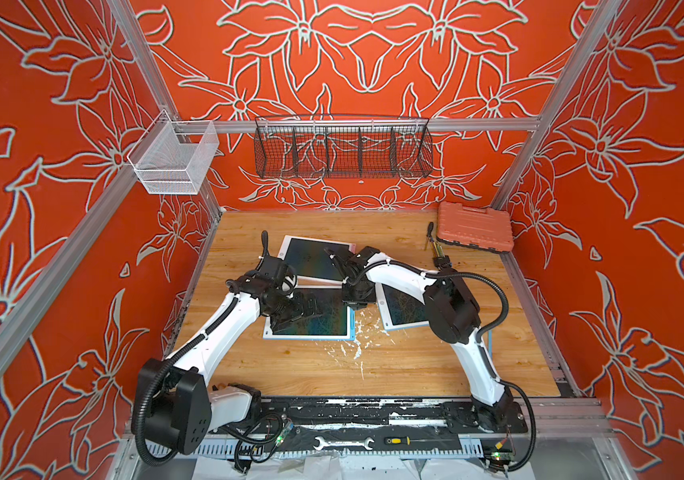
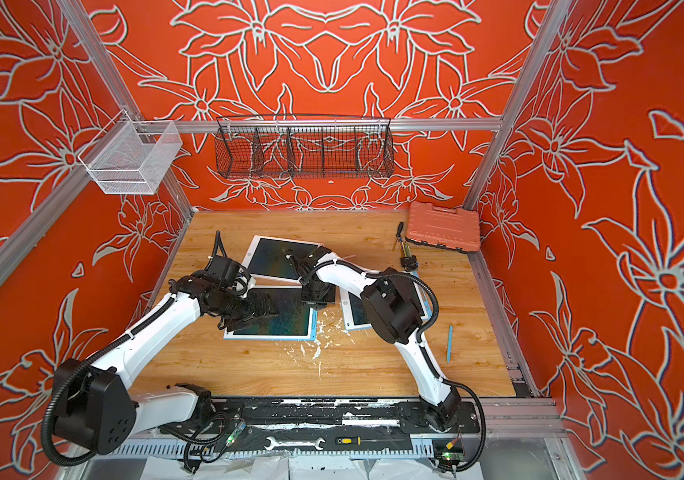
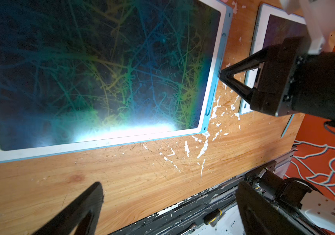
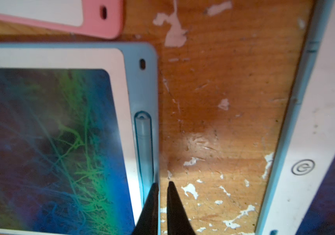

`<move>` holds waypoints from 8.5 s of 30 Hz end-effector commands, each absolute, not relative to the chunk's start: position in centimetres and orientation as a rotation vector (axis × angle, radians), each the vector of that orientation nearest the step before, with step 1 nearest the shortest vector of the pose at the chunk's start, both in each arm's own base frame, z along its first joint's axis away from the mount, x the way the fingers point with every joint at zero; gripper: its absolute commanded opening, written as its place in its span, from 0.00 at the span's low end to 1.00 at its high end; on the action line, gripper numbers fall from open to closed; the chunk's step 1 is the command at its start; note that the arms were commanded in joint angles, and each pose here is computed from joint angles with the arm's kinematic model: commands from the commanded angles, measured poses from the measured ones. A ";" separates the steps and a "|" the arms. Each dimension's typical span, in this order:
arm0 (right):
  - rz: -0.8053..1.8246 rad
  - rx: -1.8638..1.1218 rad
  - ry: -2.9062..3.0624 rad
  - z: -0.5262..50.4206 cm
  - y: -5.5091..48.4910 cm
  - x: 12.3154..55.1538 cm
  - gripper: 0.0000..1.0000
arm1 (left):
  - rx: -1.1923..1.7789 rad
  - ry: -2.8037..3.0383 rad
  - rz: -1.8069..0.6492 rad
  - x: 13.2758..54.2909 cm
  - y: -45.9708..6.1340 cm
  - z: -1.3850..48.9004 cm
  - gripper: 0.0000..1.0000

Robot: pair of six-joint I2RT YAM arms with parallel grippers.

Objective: Place the stylus back onto the writing tablet
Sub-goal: Place the stylus on the writing tablet, then move the writing tablet to the center of the board.

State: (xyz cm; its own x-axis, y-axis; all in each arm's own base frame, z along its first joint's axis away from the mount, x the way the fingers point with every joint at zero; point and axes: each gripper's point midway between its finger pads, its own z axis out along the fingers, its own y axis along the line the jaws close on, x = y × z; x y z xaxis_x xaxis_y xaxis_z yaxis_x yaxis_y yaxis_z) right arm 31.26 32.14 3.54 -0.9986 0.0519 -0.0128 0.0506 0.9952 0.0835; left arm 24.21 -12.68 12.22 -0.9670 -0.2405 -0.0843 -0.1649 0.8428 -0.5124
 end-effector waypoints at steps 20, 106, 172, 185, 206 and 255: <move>0.233 0.110 3.120 3.3 34.0 31.3 0.06 | -0.339 2.879 -0.773 23.4 -12.1 12.1 1.00; 0.058 0.050 3.151 1.0 32.5 30.1 0.02 | -0.331 2.881 -0.779 23.2 -12.1 12.2 1.00; 0.334 -0.062 2.658 18.7 14.3 30.9 0.97 | -0.330 2.914 -0.683 31.7 -29.1 10.7 0.98; 0.323 -0.031 2.655 18.3 10.6 30.9 0.97 | -0.303 2.935 -0.643 33.2 -33.5 9.1 0.99; 0.360 0.021 2.679 17.9 10.4 32.0 0.97 | -0.279 3.011 -0.559 33.3 -33.5 5.1 0.99; 0.386 0.025 2.705 17.5 10.9 32.6 0.97 | -0.504 3.025 -0.319 31.8 -23.6 1.7 0.98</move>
State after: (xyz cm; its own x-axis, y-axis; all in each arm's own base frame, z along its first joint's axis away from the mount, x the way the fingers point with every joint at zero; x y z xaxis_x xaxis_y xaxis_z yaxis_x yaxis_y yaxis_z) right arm 32.47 10.89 17.05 -0.9168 0.0657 -0.3938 -0.0430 0.9644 0.2610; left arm 33.10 -26.47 3.64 -0.9517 -0.3038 -0.0441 -0.2755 0.9086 -0.3140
